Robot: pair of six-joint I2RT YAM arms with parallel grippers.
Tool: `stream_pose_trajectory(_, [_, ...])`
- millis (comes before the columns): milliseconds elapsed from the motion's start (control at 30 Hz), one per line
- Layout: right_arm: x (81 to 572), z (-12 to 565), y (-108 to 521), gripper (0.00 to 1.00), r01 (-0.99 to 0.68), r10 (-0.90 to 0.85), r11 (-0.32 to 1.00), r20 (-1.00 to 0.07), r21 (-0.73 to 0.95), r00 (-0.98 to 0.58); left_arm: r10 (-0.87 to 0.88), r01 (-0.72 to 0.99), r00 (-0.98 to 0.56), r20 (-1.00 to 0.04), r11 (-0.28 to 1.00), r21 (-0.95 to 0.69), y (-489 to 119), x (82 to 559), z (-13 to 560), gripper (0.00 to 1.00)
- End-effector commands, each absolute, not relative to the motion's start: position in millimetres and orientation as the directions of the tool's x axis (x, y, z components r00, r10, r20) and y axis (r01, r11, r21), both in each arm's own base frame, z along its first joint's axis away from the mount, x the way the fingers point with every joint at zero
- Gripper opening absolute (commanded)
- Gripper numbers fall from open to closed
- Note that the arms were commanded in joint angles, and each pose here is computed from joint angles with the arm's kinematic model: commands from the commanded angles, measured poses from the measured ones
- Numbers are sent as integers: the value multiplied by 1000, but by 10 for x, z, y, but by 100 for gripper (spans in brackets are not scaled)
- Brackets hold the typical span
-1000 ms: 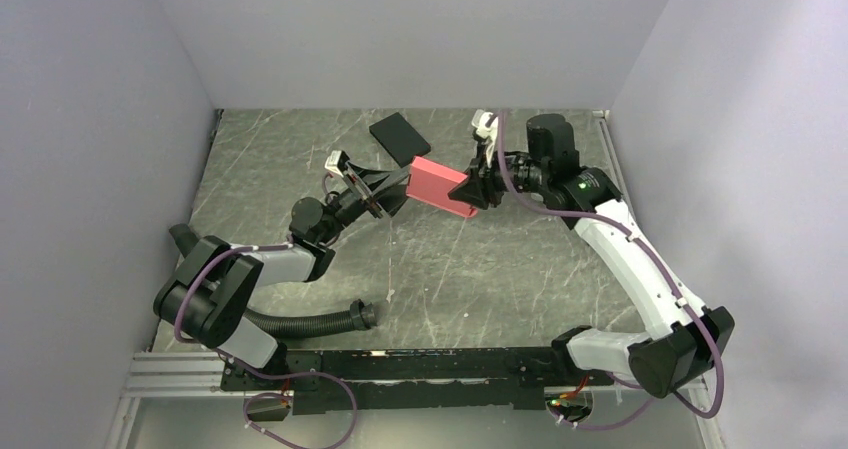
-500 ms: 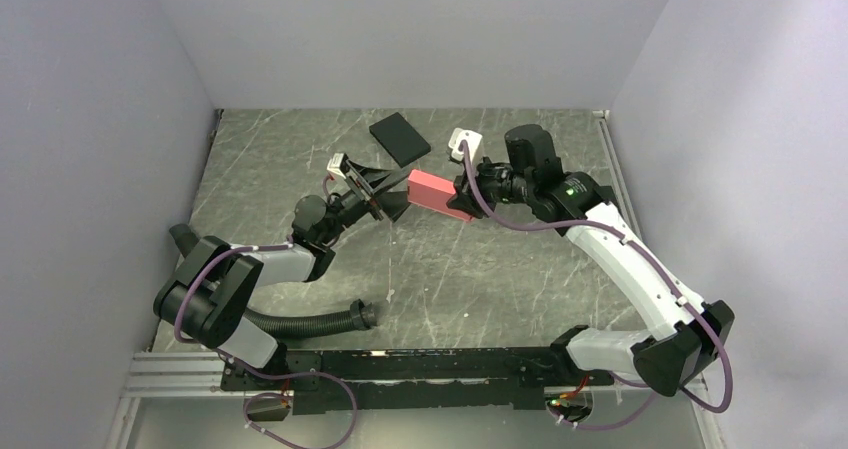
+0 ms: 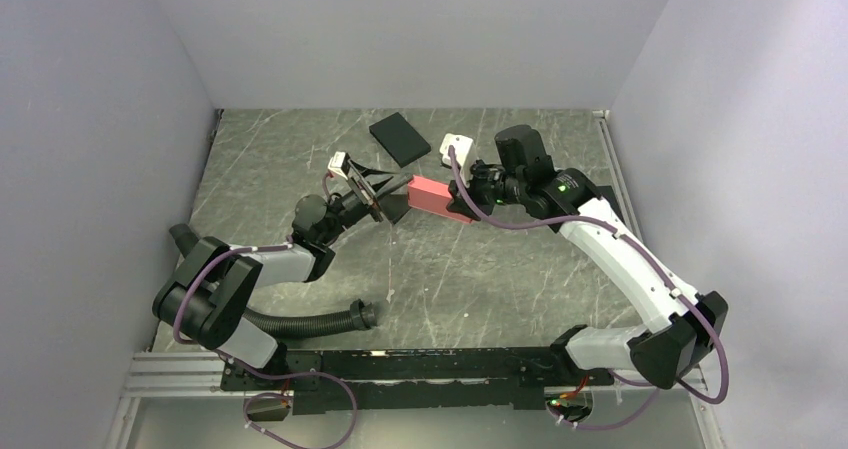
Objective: Fold the paper box
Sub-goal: Close the paper box.
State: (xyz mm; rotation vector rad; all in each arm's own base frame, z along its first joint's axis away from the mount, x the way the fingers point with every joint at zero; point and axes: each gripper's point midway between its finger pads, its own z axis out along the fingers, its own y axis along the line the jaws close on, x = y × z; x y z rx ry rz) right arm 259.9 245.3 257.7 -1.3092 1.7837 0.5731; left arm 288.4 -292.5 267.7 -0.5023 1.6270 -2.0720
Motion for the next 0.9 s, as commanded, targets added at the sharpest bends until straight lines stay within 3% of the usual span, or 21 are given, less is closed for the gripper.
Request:
stream_pose_trajectory(0, [2641, 2463, 2409, 0, -925, -598, 364, -789, -114, -138, -491, 330, -860, -137, -332, -883, -2931, 2529, 3274, 98])
stream_pose_trajectory(267, [2610, 2423, 2423, 0, -936, -621, 335, -772, -106, -135, -446, 313, -881, -157, -302, -900, -3007, 2511, 3220, 98])
stream_pose_trajectory(633, [2570, 2376, 2454, 0, -953, -707, 270, -700, -137, -100, -402, 235, -907, -127, -232, -944, -3092, 2537, 3030, 87])
stream_pose_trajectory(800, [2602, 2412, 2497, 1, -959, -716, 255, -691, -126, -100, -404, 224, -907, -116, -230, -947, -3081, 2530, 3008, 73])
stream_pose_trajectory(867, [2611, 2438, 2518, 10, -959, -710, 260, -696, -115, -109, -409, 219, -907, -104, -245, -944, -3063, 2530, 3007, 64])
